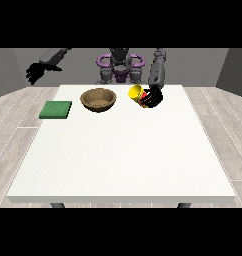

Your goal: Pick the cup and pour the ball into the bowl, then pick the bowl and place it on the pad

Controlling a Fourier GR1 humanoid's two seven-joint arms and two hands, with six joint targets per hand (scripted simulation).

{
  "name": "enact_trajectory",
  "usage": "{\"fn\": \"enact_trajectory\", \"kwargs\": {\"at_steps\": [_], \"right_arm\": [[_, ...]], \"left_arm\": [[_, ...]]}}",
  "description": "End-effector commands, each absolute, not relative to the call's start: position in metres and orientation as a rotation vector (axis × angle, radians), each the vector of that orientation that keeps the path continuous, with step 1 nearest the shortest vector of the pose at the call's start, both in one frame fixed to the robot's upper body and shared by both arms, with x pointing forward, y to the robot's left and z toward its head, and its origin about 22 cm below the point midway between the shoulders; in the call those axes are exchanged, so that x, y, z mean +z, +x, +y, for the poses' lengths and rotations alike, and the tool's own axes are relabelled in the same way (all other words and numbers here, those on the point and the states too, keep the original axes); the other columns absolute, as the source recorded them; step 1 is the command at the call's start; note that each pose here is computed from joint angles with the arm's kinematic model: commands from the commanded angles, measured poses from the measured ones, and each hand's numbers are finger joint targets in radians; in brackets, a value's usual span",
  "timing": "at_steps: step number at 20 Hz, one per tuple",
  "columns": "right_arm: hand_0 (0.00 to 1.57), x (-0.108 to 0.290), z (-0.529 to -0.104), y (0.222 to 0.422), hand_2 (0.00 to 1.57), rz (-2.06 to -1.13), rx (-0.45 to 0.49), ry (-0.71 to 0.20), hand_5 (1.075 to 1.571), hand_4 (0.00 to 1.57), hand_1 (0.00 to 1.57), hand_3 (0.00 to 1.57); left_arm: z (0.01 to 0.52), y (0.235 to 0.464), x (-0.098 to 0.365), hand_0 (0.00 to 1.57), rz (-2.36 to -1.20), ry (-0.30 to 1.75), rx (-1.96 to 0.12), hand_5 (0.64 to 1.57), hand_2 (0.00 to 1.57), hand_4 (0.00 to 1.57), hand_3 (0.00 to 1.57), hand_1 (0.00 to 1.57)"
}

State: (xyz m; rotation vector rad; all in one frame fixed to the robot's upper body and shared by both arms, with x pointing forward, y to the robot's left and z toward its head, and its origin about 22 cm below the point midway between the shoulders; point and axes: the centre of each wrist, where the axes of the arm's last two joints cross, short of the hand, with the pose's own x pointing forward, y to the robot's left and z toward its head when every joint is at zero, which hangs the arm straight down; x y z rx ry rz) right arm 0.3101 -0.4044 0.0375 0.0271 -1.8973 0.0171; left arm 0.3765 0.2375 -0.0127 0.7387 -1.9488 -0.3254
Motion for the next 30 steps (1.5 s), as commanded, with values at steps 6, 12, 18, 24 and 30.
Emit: {"fn": "enact_trajectory", "kwargs": {"at_steps": [6,12,18,24,30], "right_arm": [[0.00,-0.025,-0.435,0.272,0.00,-1.690,-0.104,-0.077,1.560,0.00,0.00,0.00],[0.00,-0.037,-0.444,0.262,0.04,-1.687,-0.129,-0.117,1.558,0.00,0.00,0.00],[0.00,-0.041,-0.456,0.250,0.00,-1.667,-0.145,-0.120,1.552,0.00,0.00,0.00],[0.00,-0.027,-0.457,0.271,0.00,-1.675,-0.121,-0.094,1.551,0.00,0.00,0.00],[0.00,-0.003,-0.449,0.303,0.00,-1.702,-0.111,-0.130,1.530,0.00,0.00,0.14]], "left_arm": [[0.147,0.379,0.003,1.38,-1.844,0.802,-0.675,1.567,1.57,1.14,1.57,1.38],[0.124,0.374,0.011,1.38,-1.827,0.859,-0.757,1.567,1.57,1.14,1.57,1.38],[0.115,0.362,-0.001,1.28,-1.773,0.948,-0.939,1.569,1.57,1.00,1.57,1.28],[0.050,0.360,0.035,0.68,-1.780,1.083,-1.068,1.571,1.57,0.89,1.53,0.68],[0.030,0.348,0.043,0.52,-1.816,1.182,-1.223,1.571,1.57,0.84,1.57,0.52]]}}
